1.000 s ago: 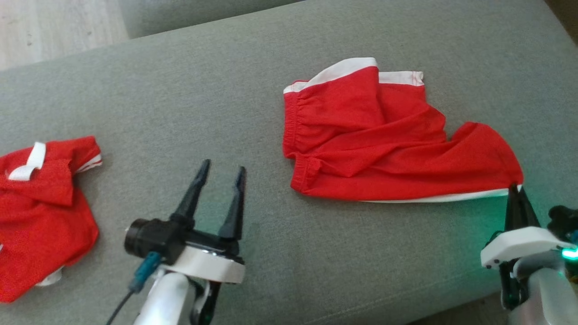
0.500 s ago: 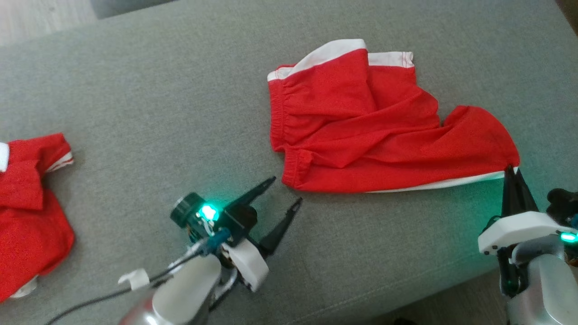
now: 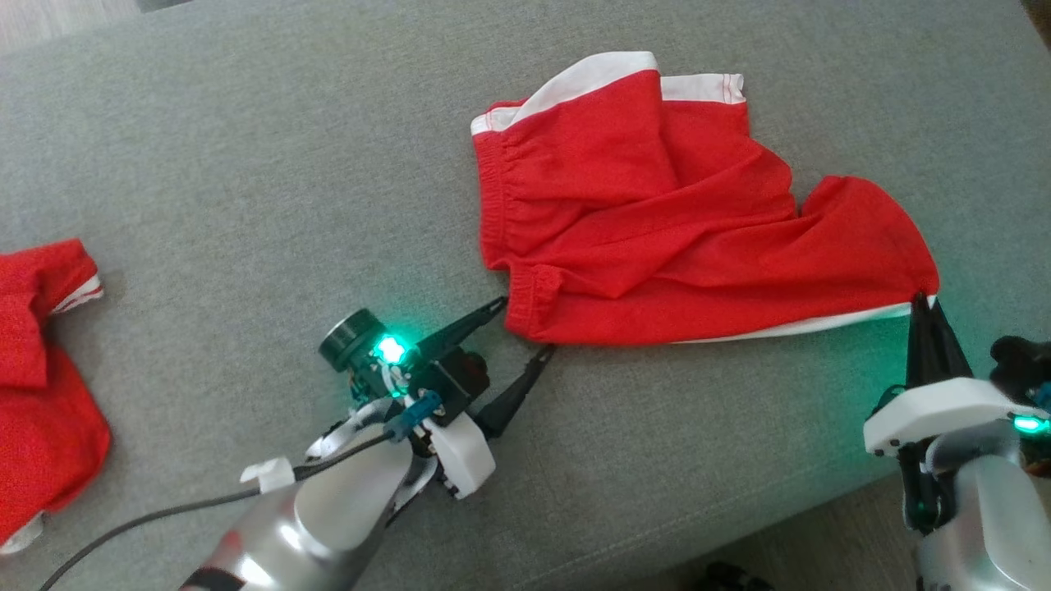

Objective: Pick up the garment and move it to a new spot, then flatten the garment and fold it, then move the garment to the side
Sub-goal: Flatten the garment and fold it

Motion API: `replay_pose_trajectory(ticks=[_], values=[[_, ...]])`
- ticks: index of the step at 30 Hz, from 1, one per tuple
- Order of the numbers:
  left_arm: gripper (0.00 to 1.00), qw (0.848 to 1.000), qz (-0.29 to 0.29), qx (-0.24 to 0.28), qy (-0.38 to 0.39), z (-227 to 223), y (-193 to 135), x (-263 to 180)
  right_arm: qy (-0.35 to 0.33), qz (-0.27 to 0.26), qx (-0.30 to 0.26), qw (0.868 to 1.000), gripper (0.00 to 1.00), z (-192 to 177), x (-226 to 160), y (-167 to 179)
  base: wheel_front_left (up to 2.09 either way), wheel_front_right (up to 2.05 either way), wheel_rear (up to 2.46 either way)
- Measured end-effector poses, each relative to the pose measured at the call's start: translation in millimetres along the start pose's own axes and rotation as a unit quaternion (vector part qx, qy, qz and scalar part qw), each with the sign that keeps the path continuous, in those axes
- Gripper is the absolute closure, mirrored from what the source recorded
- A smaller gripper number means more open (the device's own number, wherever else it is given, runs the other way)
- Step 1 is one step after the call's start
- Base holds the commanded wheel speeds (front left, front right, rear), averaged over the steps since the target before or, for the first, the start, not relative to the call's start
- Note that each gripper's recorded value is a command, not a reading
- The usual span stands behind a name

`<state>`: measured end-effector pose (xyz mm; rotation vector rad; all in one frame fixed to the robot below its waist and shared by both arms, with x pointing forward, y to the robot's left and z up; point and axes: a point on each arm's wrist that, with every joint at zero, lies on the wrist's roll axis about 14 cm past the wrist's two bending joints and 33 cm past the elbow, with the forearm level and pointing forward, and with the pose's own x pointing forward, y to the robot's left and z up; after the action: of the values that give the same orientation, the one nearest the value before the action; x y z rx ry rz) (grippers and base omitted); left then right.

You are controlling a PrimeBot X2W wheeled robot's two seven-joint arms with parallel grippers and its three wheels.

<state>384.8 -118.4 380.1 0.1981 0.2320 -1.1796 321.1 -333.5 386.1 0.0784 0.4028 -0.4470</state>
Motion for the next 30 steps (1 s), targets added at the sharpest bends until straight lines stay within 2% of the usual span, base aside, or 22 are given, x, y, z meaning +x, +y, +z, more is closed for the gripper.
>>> replay_pose_trajectory(ticks=[7, 8, 9, 10, 19, 27, 30], values=[[0.0, 1.0, -0.024, 0.004, -0.009, 6, -14, 9, 0.001, 0.0, 0.004, 1.0, 1.0, 0, 3, 1, 0.0, 0.0, 0.0], [0.24, 1.0, -0.027, 0.005, -0.01, 7, -16, 10, 0.002, -0.001, 0.004, 1.0, 1.0, -1, 2, 0, 0.0, 0.0, 0.0], [0.85, 1.0, -0.029, 0.004, -0.01, 7, -18, 10, 0.002, -0.002, 0.004, 1.0, 1.0, -2, 2, 0, 0.0, 0.0, 0.0], [1.0, 0.999, -0.034, 0.001, -0.008, 6, -21, 10, 0.0, -0.002, 0.005, 1.0, 1.0, -1, 1, -1, 0.0, 0.0, 0.0], [1.0, 1.0, -0.013, 0.001, -0.016, 18, -11, 1, -0.043, 0.019, 0.01, 0.999, 1.0, 26, 4, 12, 0.0, 0.0, 0.0], [1.0, 0.996, 0.055, -0.03, -0.056, 48, 19, -24, -0.107, 0.074, 0.026, 0.991, 1.0, 78, 2, 47, 0.0, 0.0, 0.0], [1.0, 0.994, 0.076, -0.039, -0.073, 63, 30, -35, -0.132, 0.101, 0.032, 0.986, 1.0, 108, 1, 65, 0.0, 0.0, 0.0]])
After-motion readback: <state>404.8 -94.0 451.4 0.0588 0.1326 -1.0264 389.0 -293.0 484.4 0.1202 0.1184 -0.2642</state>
